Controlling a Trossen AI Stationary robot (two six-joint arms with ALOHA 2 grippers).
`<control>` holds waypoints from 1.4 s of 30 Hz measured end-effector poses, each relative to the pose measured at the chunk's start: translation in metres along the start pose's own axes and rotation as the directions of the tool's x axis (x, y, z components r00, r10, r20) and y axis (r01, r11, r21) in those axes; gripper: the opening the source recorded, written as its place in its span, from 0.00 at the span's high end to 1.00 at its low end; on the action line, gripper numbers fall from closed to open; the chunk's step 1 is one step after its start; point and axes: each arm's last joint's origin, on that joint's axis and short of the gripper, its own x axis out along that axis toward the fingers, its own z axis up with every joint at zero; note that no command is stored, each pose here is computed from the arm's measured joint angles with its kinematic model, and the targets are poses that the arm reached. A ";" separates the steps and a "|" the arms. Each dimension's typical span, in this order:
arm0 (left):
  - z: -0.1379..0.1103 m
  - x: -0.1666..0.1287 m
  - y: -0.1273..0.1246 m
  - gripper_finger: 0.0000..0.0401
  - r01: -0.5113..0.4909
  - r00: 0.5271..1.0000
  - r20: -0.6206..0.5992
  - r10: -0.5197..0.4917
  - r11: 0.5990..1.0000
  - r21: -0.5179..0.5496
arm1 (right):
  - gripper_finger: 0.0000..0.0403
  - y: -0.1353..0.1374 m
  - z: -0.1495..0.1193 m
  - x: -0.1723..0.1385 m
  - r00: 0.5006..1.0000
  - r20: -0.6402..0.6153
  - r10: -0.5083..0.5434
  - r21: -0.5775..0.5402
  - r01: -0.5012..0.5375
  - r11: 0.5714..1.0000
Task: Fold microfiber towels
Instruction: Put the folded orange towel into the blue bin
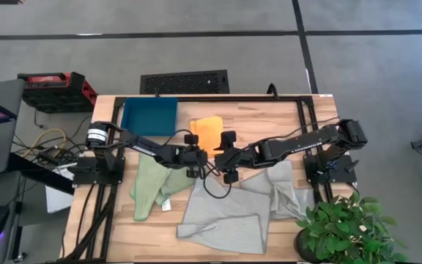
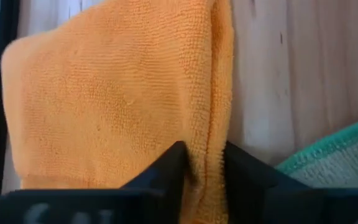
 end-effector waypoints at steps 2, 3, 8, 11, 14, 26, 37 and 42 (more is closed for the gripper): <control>0.002 0.000 0.002 0.93 -0.001 1.000 -0.018 0.001 1.000 0.009 | 0.44 0.000 0.000 0.000 1.000 -0.001 -0.001 0.001 0.001 1.000; 0.003 -0.001 0.004 0.96 -0.004 1.000 -0.026 0.005 1.000 0.014 | 0.44 0.000 0.000 0.000 1.000 -0.001 -0.001 0.001 0.001 1.000; 0.010 -0.005 0.014 0.99 0.004 0.994 -0.105 -0.003 1.000 0.010 | 0.44 0.000 -0.001 0.000 1.000 -0.009 0.001 -0.003 -0.001 1.000; 0.014 -0.008 0.023 0.99 0.012 0.988 -0.155 -0.008 1.000 0.027 | 0.44 -0.001 -0.002 0.001 1.000 -0.019 0.003 -0.005 -0.003 1.000; 0.018 -0.014 0.032 0.99 0.021 0.974 -0.225 -0.005 0.998 0.067 | 0.44 -0.001 -0.003 0.001 1.000 -0.028 0.004 -0.007 -0.004 1.000; 0.029 -0.054 0.090 1.00 -0.031 0.841 -0.526 0.125 0.982 0.184 | 0.44 -0.003 -0.005 0.002 0.999 -0.038 0.002 0.002 -0.002 1.000; 0.018 -0.080 0.135 1.00 -0.171 0.666 -0.689 0.285 0.958 0.231 | 0.44 -0.003 -0.006 0.002 0.999 -0.049 0.007 -0.003 -0.007 1.000; 0.012 -0.076 0.147 1.00 -0.222 0.641 -0.709 0.293 0.956 0.194 | 0.44 -0.003 -0.006 0.002 0.999 -0.049 0.007 -0.002 -0.007 1.000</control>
